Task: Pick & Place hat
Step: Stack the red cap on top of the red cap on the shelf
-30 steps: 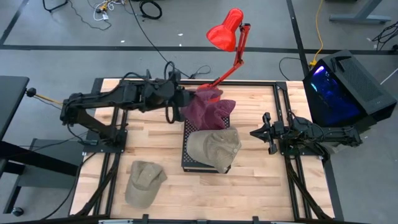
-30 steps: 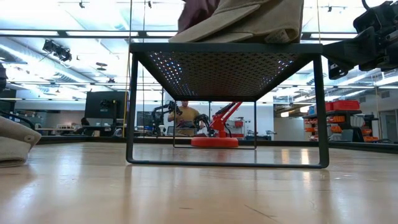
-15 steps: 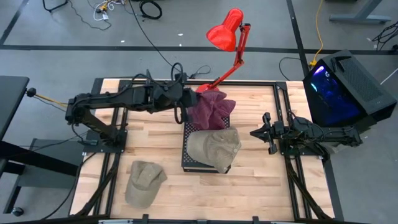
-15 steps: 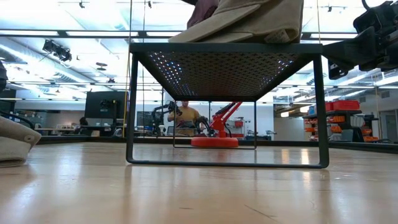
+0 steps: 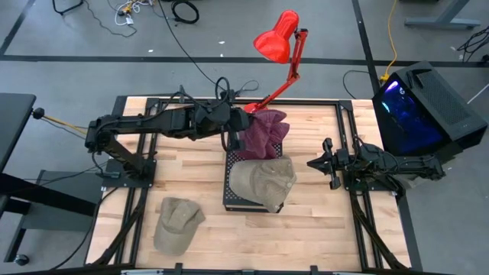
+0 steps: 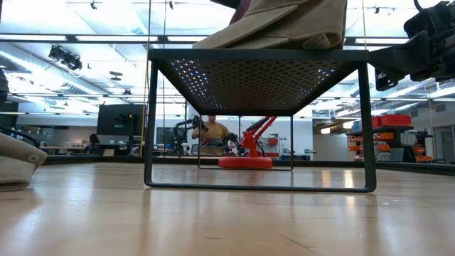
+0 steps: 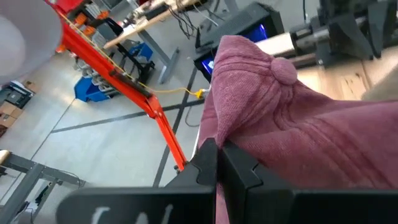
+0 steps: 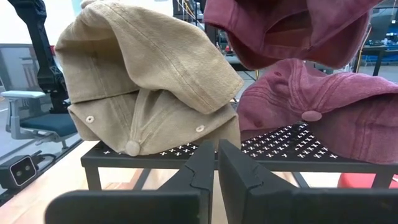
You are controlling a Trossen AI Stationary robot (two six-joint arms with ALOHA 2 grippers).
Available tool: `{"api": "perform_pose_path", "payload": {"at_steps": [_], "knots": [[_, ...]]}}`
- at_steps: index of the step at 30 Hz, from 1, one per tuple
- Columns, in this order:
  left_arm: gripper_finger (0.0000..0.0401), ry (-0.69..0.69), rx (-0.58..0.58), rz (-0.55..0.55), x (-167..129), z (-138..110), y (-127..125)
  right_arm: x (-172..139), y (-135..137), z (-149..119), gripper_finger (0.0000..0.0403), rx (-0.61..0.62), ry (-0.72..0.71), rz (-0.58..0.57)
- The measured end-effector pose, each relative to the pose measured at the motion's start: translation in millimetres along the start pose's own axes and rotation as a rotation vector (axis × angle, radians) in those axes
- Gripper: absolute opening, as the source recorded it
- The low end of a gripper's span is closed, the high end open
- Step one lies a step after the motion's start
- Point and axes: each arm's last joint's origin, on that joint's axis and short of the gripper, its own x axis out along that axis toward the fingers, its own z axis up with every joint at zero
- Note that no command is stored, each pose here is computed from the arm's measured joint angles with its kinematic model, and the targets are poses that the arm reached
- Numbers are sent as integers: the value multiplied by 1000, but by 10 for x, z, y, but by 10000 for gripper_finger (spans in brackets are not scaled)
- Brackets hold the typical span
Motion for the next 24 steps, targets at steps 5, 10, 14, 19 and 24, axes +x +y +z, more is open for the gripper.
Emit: {"api": "perform_pose_path", "payload": {"at_steps": [5,10,14,19,24], "knots": [[7,-15,-15,42,-2,26,23,0,0,0,27,0,0,0],[7,-45,-37,75,-5,63,45,0,0,0,27,0,0,0],[7,-73,-81,86,-10,91,60,0,0,0,27,0,0,1],[7,-77,-132,82,-12,93,56,0,0,0,27,0,0,1],[7,-84,-168,65,-21,101,34,0,0,0,27,0,0,1]]}}
